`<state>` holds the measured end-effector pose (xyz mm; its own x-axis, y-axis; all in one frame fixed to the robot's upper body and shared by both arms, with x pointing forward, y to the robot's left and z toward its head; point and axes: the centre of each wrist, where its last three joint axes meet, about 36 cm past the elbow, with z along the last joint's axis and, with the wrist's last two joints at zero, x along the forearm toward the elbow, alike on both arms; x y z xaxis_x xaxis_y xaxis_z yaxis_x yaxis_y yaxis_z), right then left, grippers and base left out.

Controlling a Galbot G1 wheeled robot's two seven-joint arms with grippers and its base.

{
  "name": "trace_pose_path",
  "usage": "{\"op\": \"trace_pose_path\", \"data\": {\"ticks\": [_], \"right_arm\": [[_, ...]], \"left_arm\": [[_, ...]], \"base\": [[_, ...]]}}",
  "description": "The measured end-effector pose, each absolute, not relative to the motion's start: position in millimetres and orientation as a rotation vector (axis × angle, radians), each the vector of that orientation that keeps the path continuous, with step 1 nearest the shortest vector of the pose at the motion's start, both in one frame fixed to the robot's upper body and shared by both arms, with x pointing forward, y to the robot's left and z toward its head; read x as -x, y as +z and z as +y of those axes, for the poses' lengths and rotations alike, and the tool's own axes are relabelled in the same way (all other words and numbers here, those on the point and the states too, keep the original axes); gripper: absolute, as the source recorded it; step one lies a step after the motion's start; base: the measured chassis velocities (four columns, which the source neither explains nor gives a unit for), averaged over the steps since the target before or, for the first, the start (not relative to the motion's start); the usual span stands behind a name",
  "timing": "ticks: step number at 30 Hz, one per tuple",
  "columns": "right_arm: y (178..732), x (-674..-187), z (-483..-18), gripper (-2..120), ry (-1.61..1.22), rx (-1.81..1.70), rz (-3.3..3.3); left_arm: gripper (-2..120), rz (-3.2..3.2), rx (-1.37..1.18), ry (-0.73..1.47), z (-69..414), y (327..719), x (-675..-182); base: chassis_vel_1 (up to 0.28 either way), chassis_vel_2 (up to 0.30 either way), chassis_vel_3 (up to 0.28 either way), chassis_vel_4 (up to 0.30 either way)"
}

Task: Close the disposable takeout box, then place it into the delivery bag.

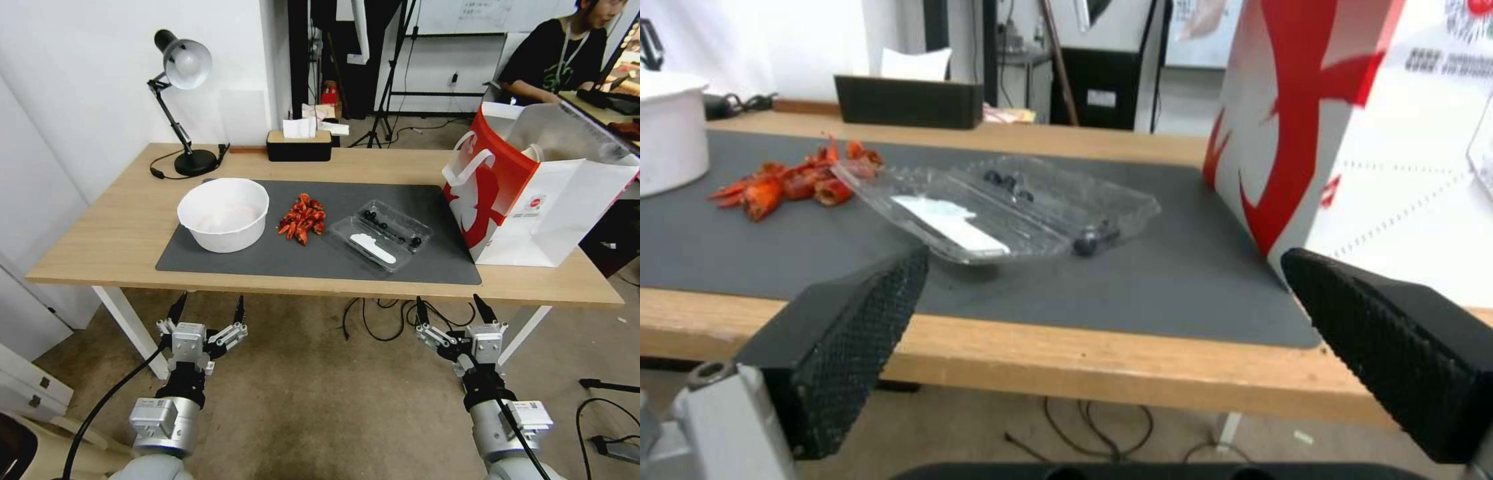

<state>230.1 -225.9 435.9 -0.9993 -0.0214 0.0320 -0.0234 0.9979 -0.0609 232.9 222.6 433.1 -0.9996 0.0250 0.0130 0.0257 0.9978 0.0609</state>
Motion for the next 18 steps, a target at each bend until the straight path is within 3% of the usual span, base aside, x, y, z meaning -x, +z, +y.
{"op": "trace_pose_path", "data": {"ticks": [18], "right_arm": [[503.4,-263.3,-285.8,100,-0.094,0.146,-3.063]], "left_arm": [[100,-3.362,-0.059,0.177,219.4,453.7,-329.3]], "base": [[0.0,0.0,0.0,0.0]]}}
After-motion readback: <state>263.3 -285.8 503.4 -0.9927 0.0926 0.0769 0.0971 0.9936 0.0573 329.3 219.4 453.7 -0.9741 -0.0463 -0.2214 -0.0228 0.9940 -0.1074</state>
